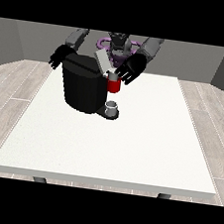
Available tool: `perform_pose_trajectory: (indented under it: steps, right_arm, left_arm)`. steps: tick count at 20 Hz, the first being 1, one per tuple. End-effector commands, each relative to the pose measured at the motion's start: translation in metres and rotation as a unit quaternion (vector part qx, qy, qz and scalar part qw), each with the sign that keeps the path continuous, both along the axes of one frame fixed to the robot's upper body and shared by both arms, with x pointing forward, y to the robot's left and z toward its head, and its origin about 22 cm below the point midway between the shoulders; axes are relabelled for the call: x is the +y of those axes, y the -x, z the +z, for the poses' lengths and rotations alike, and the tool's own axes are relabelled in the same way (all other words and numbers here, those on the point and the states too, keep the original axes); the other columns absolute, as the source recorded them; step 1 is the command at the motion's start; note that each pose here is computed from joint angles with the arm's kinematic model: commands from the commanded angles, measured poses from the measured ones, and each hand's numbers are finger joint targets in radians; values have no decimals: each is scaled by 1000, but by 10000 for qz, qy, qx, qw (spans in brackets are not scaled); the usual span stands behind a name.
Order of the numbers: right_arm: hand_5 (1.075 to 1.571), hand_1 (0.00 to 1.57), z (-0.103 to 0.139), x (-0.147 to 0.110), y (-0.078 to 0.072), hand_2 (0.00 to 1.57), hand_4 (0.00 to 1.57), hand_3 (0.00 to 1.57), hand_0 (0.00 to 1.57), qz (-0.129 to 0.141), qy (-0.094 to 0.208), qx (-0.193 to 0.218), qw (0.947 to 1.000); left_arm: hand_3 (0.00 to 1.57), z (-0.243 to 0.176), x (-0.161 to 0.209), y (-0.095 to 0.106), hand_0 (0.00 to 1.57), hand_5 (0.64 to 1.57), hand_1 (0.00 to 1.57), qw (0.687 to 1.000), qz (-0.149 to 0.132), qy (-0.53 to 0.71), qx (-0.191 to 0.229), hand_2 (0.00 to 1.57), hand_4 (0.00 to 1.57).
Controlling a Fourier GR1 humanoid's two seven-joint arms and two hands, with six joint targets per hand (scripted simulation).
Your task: Insert the coffee pod into the coffee machine and close the lid
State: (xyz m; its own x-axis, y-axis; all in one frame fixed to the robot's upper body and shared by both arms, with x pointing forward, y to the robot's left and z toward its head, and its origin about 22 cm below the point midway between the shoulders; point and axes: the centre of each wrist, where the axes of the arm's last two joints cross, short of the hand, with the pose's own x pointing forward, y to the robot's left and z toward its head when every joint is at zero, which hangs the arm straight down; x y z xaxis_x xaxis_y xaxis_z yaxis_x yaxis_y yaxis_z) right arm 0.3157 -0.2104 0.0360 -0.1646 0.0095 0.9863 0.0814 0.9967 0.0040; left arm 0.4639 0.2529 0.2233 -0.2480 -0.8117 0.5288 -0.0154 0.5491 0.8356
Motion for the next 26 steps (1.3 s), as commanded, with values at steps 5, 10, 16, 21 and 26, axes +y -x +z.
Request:
perform_pose_trajectory:
  steps: [5, 10, 16, 21, 26]
  right_arm:
    - [1571, 0, 11, 3, -3, 0, 403, 0, 0, -23, 57, -66, 10000]
    - [1571, 0, -5, -27, 0, 0, 380, 0, 0, -226, 56, 55, 9997]
    - [1571, 0, -14, -18, 5, 0, 431, 0, 0, -251, -121, 52, 9996]
    - [1571, 0, 7, 8, -2, 0, 415, 0, 0, 22, -45, -60, 10000]
    - [1571, 0, 0, 3, -1, 0, 411, 0, 0, -96, -18, 90, 9999]
  left_arm:
    - [999, 22, 16, 1, 1134, 1571, 1134, 9999, -47, -109, -107, 1170, 457]
    - [945, -8, 12, 3, 1066, 1571, 1066, 9997, -107, -231, -16, 1116, 380]
    - [928, -25, 1, 4, 1066, 1571, 1066, 9988, -332, -355, -113, 1115, 371]
    - [0, 1, 10, 1, 0, 1571, 0, 9971, -277, -710, 89, 0, 0]
    - [0, -4, 7, 1, 0, 1571, 0, 9953, -281, -908, 187, 0, 0]
